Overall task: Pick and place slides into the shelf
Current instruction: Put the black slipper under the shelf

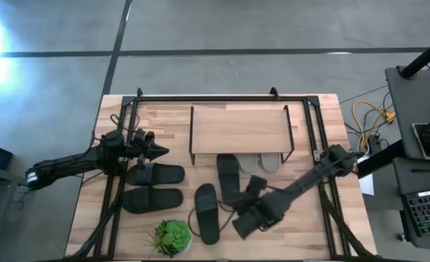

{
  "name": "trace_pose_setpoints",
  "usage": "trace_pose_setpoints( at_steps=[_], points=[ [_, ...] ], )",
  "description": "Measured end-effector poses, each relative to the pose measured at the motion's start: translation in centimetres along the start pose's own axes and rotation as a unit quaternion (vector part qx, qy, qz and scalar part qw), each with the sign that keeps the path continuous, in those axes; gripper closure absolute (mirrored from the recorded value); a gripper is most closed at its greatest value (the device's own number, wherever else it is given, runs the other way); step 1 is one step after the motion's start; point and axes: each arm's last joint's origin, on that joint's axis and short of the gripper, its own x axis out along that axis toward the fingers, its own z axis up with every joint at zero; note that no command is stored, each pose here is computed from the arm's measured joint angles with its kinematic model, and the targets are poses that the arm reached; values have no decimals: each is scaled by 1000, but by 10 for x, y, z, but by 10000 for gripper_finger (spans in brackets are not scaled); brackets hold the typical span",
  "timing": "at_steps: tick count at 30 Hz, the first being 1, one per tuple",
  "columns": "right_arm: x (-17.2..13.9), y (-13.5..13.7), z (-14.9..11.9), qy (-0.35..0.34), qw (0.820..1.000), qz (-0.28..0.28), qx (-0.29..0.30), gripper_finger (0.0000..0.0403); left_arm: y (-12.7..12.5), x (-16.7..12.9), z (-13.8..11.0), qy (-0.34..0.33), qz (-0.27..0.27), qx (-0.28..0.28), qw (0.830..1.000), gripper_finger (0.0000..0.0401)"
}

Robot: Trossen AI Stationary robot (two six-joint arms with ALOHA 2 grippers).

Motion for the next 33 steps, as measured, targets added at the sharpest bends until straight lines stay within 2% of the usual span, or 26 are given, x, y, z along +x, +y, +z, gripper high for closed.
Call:
trace_pose_setpoints(
  at_steps=[4,9,12,16,23,30,33],
  points=[
    [2,9,-3,27,992,42,115,244,0,0,0,-1,0,0,1000,399],
    [4,19,0,7,968,70,239,344,0,0,0,0,0,0,1000,399],
    [2,19,-1,-15,952,58,299,386,0,0,0,0,0,0,1000,399],
    [10,20,-4,11,932,64,358,392,0,0,0,0,0,0,1000,399],
    [43,28,-21,57,885,97,452,394,0,0,0,-1,0,0,1000,399],
    [59,29,-24,35,877,125,463,394,0,0,0,0,0,0,1000,399],
    [71,27,-24,26,879,111,463,394,0,0,0,-1,0,0,1000,399]
  ],
)
